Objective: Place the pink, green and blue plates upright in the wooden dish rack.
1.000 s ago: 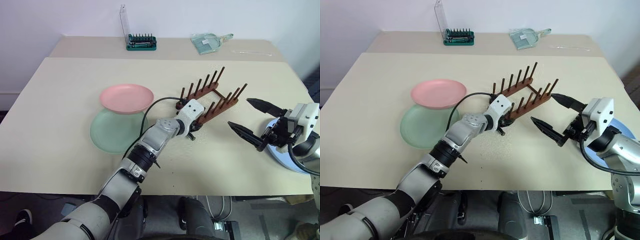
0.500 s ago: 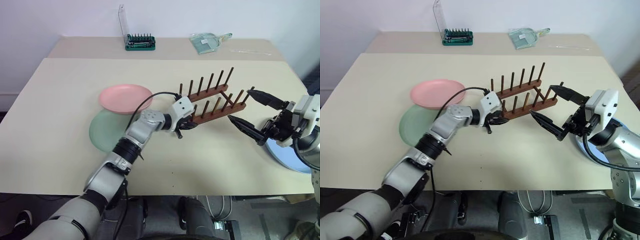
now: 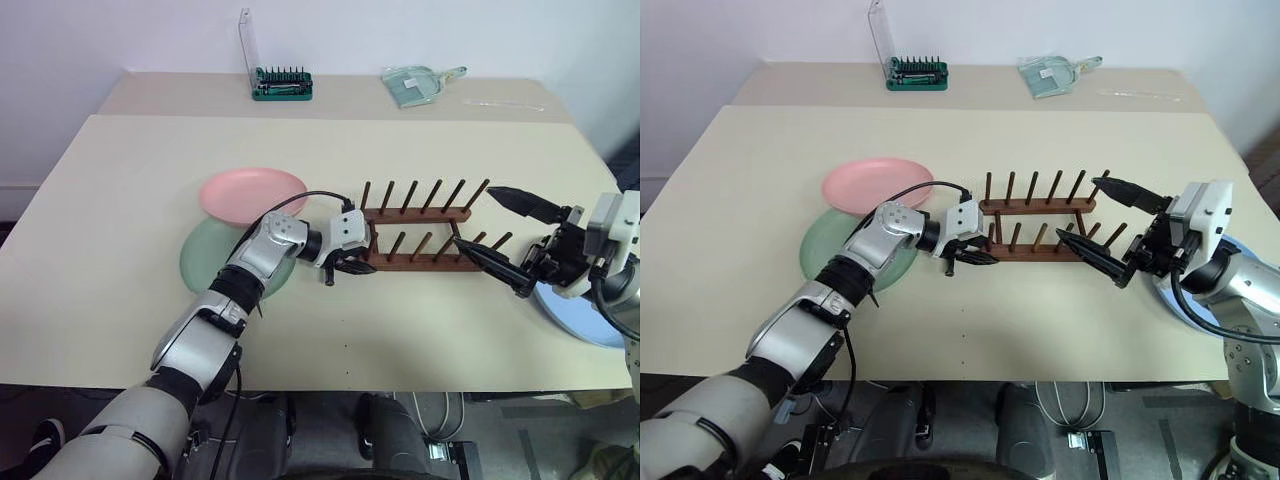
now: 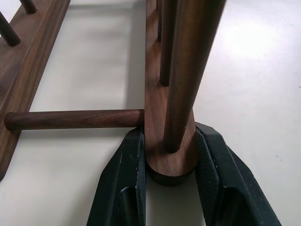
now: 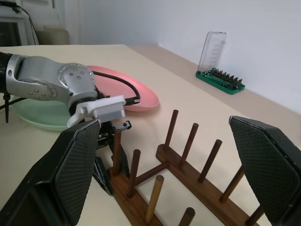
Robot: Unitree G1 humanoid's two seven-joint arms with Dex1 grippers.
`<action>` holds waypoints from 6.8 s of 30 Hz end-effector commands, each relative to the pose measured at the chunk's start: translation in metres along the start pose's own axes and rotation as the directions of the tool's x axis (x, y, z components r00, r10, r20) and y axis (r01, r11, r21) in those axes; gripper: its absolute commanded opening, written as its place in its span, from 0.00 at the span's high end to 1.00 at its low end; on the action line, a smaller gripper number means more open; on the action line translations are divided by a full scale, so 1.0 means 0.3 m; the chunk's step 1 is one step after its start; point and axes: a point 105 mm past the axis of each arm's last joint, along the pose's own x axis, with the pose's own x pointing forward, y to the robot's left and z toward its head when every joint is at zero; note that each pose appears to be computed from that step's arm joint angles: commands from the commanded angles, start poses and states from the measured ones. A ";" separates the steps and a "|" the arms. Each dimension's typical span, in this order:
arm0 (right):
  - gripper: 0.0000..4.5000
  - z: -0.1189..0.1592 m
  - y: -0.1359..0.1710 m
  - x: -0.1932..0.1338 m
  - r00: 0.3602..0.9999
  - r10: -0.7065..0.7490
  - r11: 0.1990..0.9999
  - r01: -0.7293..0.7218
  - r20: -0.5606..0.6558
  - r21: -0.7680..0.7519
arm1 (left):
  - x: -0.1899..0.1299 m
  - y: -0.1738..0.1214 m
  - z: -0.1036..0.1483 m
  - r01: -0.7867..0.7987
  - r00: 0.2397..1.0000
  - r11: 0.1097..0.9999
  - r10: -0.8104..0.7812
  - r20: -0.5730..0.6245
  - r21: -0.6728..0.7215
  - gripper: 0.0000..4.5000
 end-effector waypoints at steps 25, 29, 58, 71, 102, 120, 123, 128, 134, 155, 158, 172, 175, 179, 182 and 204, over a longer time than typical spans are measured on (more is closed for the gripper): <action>0.00 -0.114 0.049 -0.179 0.952 0.099 0.994 -0.081 -0.289 0.072 | -0.236 -0.115 0.244 0.049 0.976 0.983 -0.010 0.215 -0.177 0.01; 0.12 -0.233 0.101 -0.190 0.890 0.184 0.975 -0.110 -0.417 0.194 | -0.151 -0.193 0.204 0.091 0.987 0.965 -0.055 0.153 -0.246 0.30; 0.99 -0.493 -0.066 0.006 0.829 -0.200 0.979 0.142 -0.523 -0.149 | 0.066 -0.013 0.080 -0.280 0.959 0.958 0.275 -0.069 -0.069 1.00; 0.99 -0.491 -0.205 0.118 0.839 -0.275 0.953 0.171 -0.470 -0.252 | 0.028 0.157 0.079 -0.370 0.927 0.929 0.370 -0.062 0.013 1.00; 0.02 0.050 0.004 0.046 0.977 0.187 0.924 -0.210 0.101 0.319 | -0.682 0.111 0.256 -0.323 0.946 0.939 0.323 -0.020 -0.117 0.00; 0.02 0.027 0.008 0.128 0.966 0.232 0.921 -0.256 0.113 0.295 | -0.847 0.117 -0.123 -0.371 0.832 0.927 0.360 -0.423 0.059 0.00; 0.02 0.019 0.010 0.118 0.971 0.219 0.926 -0.238 0.098 0.292 | -0.791 0.113 -0.144 -0.334 0.852 0.941 0.324 -0.411 0.049 0.00; 0.00 0.015 0.014 0.106 0.976 0.203 0.932 -0.219 0.085 0.290 | -0.748 0.143 -0.156 -0.345 0.851 0.935 0.348 -0.393 0.082 0.41; 0.00 0.006 0.021 0.100 0.979 0.188 0.936 -0.201 0.073 0.288 | -0.772 0.143 -0.131 -0.332 0.877 0.943 0.317 -0.362 0.022 1.00; 0.00 -0.007 -0.010 0.134 0.982 0.171 0.948 -0.185 0.074 0.258 | -0.862 0.275 0.102 -0.543 0.839 0.839 0.542 -0.053 -0.021 1.00; 0.00 -0.008 -0.009 0.140 0.983 0.173 0.952 -0.184 0.066 0.244 | -0.866 0.281 0.130 -0.558 0.829 0.829 0.559 -0.019 0.010 1.00; 0.00 0.062 -0.021 0.185 0.983 0.170 0.980 -0.176 0.066 0.096 | -0.755 0.273 0.138 -0.122 0.729 0.467 0.641 -0.240 0.876 1.00; 0.00 0.064 -0.019 0.191 0.982 0.181 0.980 -0.184 0.048 0.070 | -0.714 0.252 0.148 -0.025 0.749 0.306 0.637 -0.185 0.952 1.00; 0.00 0.084 -0.033 0.209 0.983 0.169 0.984 -0.172 0.072 0.050 | -0.704 0.254 0.201 -0.065 0.743 0.117 0.668 -0.031 0.991 1.00; 0.00 0.089 -0.035 0.219 0.983 0.166 0.985 -0.169 0.079 0.039 | -0.734 0.266 0.254 -0.173 0.698 0.009 0.706 0.116 0.985 1.00; 0.00 0.150 0.052 0.435 0.980 0.187 0.326 -0.126 -0.067 -0.937 | -0.603 0.190 0.308 -0.066 0.801 -0.292 0.554 0.225 0.954 1.00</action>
